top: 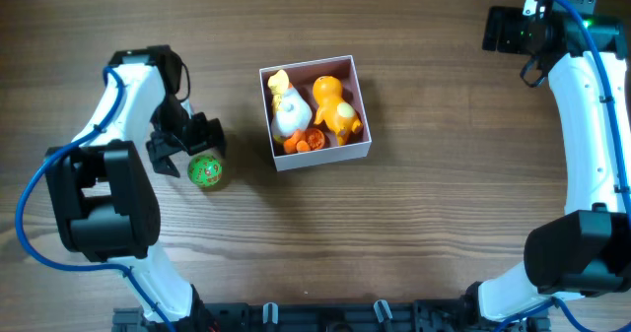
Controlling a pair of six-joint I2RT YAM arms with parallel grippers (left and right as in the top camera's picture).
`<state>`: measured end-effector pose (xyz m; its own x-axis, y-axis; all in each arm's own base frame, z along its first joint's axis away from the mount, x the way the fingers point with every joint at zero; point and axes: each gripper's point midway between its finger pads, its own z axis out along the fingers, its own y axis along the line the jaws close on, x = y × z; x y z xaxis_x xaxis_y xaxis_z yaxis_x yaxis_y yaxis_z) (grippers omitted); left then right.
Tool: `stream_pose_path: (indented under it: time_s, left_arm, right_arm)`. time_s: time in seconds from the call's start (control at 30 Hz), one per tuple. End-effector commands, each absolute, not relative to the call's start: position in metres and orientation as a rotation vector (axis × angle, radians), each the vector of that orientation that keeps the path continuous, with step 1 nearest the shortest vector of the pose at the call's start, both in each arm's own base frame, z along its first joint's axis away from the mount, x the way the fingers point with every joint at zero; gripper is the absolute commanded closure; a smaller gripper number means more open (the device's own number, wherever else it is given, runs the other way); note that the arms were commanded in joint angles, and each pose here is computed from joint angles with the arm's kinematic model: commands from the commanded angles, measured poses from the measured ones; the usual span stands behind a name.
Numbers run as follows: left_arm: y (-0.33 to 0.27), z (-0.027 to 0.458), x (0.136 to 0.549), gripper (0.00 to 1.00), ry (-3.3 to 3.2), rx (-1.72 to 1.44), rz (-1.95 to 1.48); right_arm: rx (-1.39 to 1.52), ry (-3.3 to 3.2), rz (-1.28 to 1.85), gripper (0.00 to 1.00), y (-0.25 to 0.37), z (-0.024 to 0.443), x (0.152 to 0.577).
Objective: Pack container
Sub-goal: 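Lower the left gripper over the green numbered ball and grasp it, then lift the green ball with the left gripper and lower it into the box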
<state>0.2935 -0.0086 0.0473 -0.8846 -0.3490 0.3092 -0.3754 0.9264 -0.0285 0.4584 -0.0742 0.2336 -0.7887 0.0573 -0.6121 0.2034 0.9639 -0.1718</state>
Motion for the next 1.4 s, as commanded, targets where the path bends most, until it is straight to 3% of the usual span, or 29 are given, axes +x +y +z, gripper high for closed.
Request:
stream_pose_path:
  time_s: [0.0, 0.43, 0.53, 0.77, 0.87, 0.93, 1.07, 1.17, 1.37]
  left_arm:
    - [-0.026, 0.044, 0.29, 0.06, -2.784, 0.444, 0.159]
    - [-0.03, 0.04, 0.298, 0.09, -2.844, 0.391, 0.056]
    - [-0.03, 0.04, 0.299, 0.15, -2.848, 0.391, 0.057]
    - [-0.027, 0.039, 0.301, 0.38, -2.863, 0.392, 0.031]
    - [-0.027, 0.038, 0.302, 0.37, -2.867, 0.392, 0.03]
    - [-0.027, 0.038, 0.302, 0.28, -2.867, 0.392, 0.03]
    - [-0.027, 0.038, 0.303, 0.2, -2.869, 0.393, 0.031]
    - [-0.027, 0.032, 0.304, 0.2, -2.879, 0.393, 0.034]
    - [-0.026, 0.019, 0.291, 0.43, -2.85, 0.391, 0.026]
  right_arm:
    - [0.192, 2.44, -0.291, 0.0, -0.073, 0.246, 0.459]
    - [0.192, 2.439, -0.291, 0.0, -0.073, 0.246, 0.459]
    - [0.192, 2.44, -0.291, 0.0, -0.073, 0.246, 0.459]
    - [0.192, 2.439, -0.291, 0.0, -0.073, 0.246, 0.459]
    - [0.192, 2.44, -0.292, 0.0, -0.073, 0.246, 0.459]
    - [0.192, 2.44, -0.291, 0.0, -0.073, 0.246, 0.459]
    - [0.192, 2.44, -0.291, 0.0, -0.073, 0.246, 0.459]
    - [0.192, 2.44, -0.292, 0.0, -0.073, 0.246, 0.459]
    - [0.193, 2.439, -0.291, 0.0, -0.073, 0.246, 0.459]
